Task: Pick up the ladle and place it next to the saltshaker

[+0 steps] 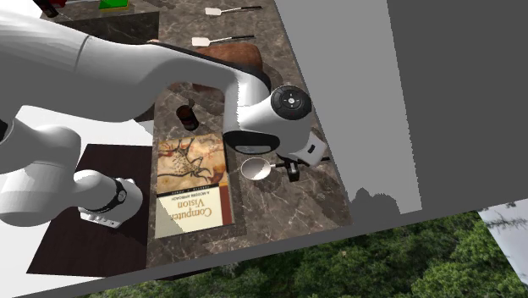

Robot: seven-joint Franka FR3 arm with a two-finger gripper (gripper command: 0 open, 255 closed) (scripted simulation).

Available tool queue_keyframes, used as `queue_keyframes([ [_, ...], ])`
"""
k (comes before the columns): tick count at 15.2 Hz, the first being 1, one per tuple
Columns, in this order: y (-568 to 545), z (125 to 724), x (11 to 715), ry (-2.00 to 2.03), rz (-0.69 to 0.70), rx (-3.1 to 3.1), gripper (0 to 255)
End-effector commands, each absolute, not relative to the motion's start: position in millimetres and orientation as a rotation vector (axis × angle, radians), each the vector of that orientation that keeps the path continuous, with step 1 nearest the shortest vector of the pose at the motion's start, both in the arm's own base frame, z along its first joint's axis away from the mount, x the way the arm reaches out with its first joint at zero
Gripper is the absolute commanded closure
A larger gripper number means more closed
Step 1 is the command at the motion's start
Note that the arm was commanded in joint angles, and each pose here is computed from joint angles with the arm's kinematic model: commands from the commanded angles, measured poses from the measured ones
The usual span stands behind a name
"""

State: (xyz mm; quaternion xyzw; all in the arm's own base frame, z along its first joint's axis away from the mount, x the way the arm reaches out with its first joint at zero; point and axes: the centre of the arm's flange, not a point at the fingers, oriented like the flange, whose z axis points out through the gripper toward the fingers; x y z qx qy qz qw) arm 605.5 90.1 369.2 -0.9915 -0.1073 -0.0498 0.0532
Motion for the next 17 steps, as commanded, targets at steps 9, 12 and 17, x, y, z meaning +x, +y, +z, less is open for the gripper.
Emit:
queue_keyframes([
  [9,95,333,611,-0.33,-0.152,-3.013,0],
  [12,95,333,611,-0.33,-0.152,-3.013,0],
  [17,94,333,610,-0.33,-0.152,-3.013,255],
])
